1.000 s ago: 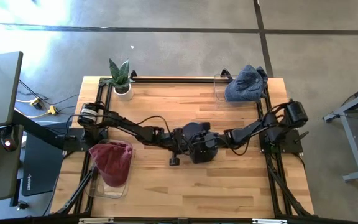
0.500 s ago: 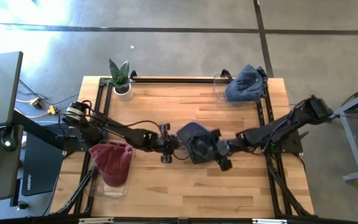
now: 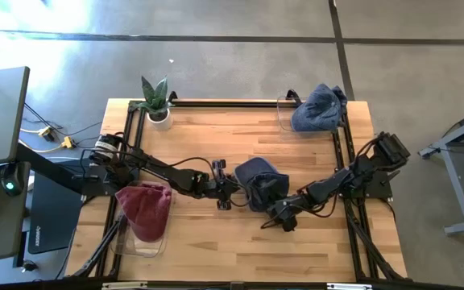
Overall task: Pick & Place hat
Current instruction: Put the dark blue cap into the top transparent bin
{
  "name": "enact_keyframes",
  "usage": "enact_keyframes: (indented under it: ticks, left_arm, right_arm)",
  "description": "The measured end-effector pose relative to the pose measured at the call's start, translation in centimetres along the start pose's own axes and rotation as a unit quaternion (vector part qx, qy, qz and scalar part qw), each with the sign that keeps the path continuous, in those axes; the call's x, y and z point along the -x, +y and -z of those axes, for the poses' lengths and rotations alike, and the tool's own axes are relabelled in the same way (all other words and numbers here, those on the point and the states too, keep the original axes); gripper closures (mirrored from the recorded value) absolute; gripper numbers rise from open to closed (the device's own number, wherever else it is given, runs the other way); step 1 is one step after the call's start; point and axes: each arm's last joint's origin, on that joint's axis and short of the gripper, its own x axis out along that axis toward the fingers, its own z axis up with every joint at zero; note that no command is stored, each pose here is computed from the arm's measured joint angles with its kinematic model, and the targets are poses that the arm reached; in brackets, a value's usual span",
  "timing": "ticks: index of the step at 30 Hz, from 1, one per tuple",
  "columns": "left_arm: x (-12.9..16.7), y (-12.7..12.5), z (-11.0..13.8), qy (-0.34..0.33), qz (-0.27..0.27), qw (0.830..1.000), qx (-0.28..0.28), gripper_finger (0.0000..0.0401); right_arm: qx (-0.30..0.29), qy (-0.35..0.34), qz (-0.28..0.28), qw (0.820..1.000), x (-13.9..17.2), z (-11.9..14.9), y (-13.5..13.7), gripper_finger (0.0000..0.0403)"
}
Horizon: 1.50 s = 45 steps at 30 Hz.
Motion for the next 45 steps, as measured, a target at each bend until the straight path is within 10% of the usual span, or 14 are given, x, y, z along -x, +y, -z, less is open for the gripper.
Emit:
enact_keyframes:
  ticks: [6, 18, 27, 32, 40, 45]
  left_arm:
    - [2.8, 0.1, -2.1, 0.018, -0.073, 0.995, -0.061, 0.0401]
    - [9.6, -4.4, -5.2, -0.046, -0.172, 0.972, -0.153, 0.0401]
    - [9.6, -6.0, -7.0, -0.142, 0.096, 0.957, -0.235, 0.0395]
    - [9.0, -6.5, -7.9, -0.214, 0.175, 0.916, -0.29, 0.0331]
    - [5.1, -6.1, -6.8, -0.144, 0.098, 0.949, -0.264, 0.0159]
    - [2.9, -6.0, -5.6, -0.093, 0.089, 0.963, -0.235, 0.0128]
  right_arm:
    - [-0.059, -0.014, -0.028, 0.998, 0.8, -0.1, -1.1, 0.0387]
    - [-0.275, -0.14, -0.197, 0.93, 5.0, -3.7, -7.5, 0.0392]
    - [-0.264, -0.154, -0.203, 0.93, 4.7, -3.7, -8.0, 0.0396]
    - [-0.265, -0.156, -0.198, 0.931, 4.7, -3.7, -8.0, 0.0386]
    - [-0.258, -0.162, -0.193, 0.933, 4.7, -3.8, -8.0, 0.0397]
    - [-0.252, -0.158, -0.179, 0.938, 4.8, -4.0, -7.5, 0.0386]
